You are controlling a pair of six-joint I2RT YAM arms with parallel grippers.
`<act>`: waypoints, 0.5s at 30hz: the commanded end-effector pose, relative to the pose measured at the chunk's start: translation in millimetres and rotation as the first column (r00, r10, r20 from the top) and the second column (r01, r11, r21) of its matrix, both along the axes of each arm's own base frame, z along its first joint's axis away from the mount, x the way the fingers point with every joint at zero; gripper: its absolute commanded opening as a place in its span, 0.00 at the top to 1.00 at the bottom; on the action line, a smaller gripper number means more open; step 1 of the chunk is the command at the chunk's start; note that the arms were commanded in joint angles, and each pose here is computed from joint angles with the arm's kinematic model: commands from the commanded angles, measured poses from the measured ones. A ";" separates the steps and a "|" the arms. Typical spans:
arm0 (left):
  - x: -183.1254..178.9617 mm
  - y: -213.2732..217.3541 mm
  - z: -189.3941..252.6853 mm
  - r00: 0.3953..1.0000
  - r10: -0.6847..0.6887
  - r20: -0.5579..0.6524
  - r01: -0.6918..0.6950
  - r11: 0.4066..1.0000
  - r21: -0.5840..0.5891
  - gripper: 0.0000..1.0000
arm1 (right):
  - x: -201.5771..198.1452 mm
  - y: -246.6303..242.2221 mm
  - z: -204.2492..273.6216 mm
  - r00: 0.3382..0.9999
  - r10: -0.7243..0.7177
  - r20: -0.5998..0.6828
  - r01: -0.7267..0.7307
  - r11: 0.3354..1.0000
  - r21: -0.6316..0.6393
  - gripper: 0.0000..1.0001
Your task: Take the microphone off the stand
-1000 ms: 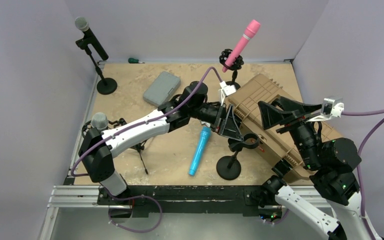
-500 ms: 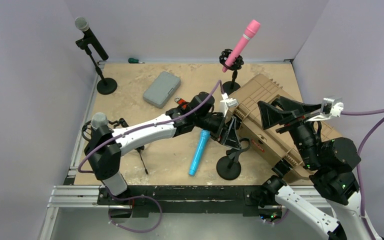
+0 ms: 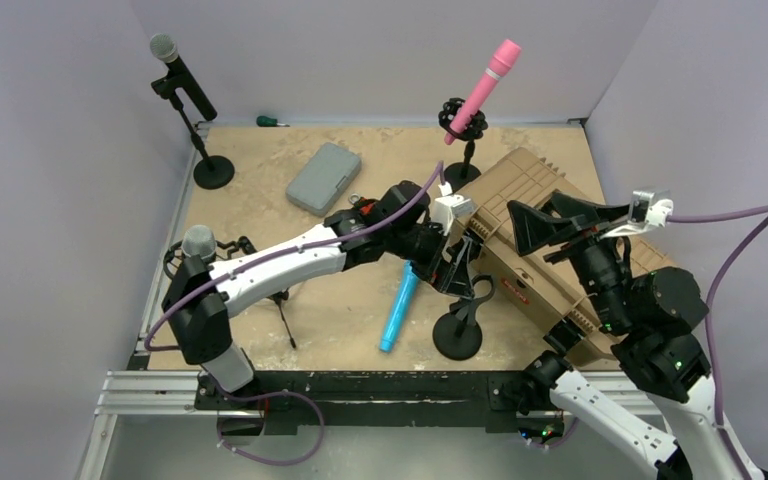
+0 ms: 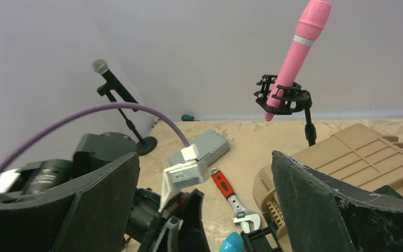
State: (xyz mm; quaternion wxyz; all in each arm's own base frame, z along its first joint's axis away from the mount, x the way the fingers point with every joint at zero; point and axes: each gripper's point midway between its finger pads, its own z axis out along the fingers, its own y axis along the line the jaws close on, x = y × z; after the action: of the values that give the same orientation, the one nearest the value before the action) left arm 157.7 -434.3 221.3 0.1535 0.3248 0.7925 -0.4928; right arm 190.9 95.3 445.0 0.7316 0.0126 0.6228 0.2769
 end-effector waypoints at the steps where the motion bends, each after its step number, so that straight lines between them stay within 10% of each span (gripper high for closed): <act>1: 35.3 49.7 20.5 0.937 0.074 0.342 -0.136 0.977 0.162 0.05 | 11.0 8.8 -4.0 1.000 0.002 -0.001 -0.002 1.000 -0.019 0.05; 7: 76.9 110.4 88.8 0.743 0.226 0.630 -0.394 0.908 0.139 0.00 | 18.2 19.2 -18.4 0.999 0.023 -0.037 -0.025 0.999 -0.045 0.05; 15: 101.4 231.6 159.8 0.347 0.496 0.796 -0.790 0.612 -0.036 0.00 | 33.3 44.3 -41.0 0.992 0.081 -0.101 -0.091 0.991 -0.098 0.05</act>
State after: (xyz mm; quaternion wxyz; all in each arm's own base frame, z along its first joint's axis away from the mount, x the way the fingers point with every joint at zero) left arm 241.0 -276.0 347.5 0.5074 0.2607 0.8011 -0.1811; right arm 216.5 122.9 406.8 0.6947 -0.0156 0.6694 0.2628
